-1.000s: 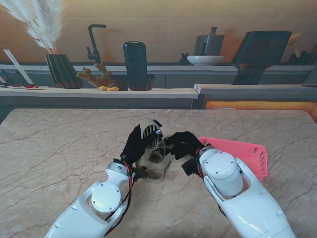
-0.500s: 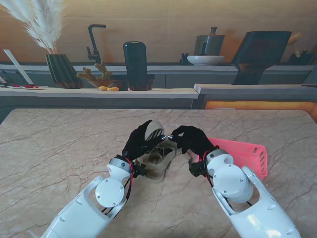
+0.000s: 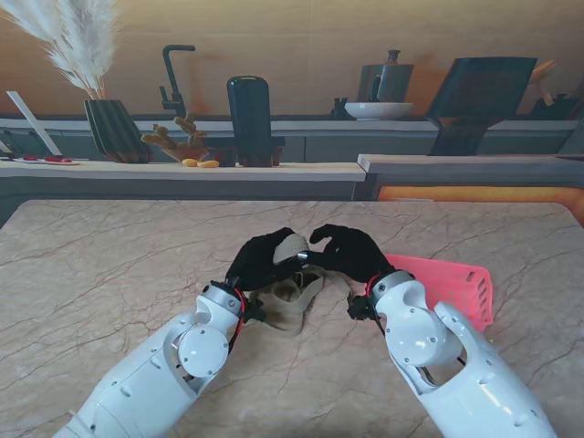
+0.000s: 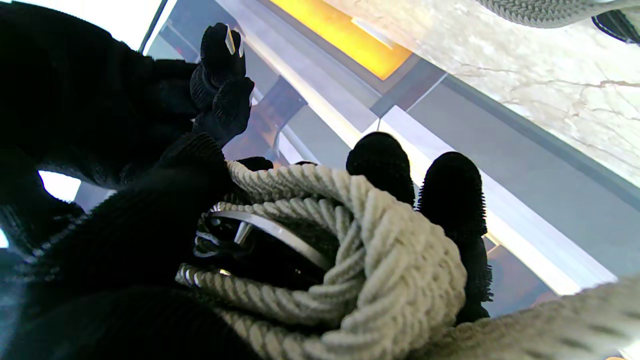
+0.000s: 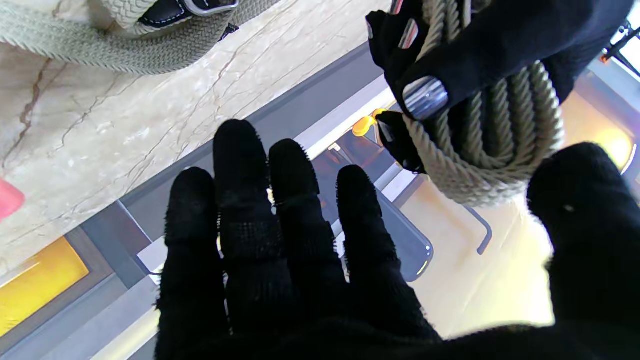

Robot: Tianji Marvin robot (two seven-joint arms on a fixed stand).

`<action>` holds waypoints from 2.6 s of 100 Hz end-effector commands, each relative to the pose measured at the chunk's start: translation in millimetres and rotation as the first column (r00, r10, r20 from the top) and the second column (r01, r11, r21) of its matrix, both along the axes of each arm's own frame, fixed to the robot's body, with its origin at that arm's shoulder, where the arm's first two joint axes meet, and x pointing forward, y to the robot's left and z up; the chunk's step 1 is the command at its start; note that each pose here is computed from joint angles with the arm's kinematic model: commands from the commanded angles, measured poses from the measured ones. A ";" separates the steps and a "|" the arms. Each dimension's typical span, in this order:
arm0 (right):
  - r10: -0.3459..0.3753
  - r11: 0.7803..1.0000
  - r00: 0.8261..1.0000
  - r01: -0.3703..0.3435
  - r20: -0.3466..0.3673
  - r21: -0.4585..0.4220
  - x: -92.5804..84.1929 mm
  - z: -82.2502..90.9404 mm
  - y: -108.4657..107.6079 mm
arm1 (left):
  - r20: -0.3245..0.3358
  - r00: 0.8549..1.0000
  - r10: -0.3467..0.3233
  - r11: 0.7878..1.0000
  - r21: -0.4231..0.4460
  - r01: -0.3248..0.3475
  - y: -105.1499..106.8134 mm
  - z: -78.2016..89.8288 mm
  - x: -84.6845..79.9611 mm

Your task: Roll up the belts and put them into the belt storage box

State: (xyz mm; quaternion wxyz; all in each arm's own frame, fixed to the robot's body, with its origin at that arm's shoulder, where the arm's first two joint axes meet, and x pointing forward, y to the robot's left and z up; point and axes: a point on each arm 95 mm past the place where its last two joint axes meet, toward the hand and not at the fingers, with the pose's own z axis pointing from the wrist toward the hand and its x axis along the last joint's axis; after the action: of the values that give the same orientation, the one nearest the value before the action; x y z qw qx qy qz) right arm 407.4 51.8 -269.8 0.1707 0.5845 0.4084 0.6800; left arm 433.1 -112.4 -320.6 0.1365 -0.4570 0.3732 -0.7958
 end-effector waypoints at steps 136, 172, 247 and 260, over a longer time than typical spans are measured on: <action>0.204 0.964 0.947 -0.149 0.250 -0.221 7.7 4.2 21.3 | 0.058 0.997 -0.044 0.988 0.148 0.035 5.4 -7.8 10.3; 0.088 0.989 0.985 -0.068 0.151 -0.133 5.1 2.1 12.3 | 0.090 0.995 -0.033 0.978 0.208 0.013 10.8 -7.4 13.3; 0.073 0.978 0.997 -0.068 0.016 -0.199 13.9 -12.2 45.8 | 0.103 0.994 -0.029 0.962 0.272 0.000 12.5 -8.2 14.2; 0.062 0.983 0.998 -0.061 -0.001 -0.172 16.1 -14.3 49.6 | 0.103 0.994 -0.029 0.962 0.272 0.000 12.3 -8.2 14.1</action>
State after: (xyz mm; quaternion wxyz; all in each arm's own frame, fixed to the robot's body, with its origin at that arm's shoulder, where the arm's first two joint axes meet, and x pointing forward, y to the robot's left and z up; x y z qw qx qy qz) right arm 423.9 96.1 -281.7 0.2127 0.5439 0.4911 0.6463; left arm 448.4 -96.0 -330.9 0.2152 -0.3911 0.4757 -0.7579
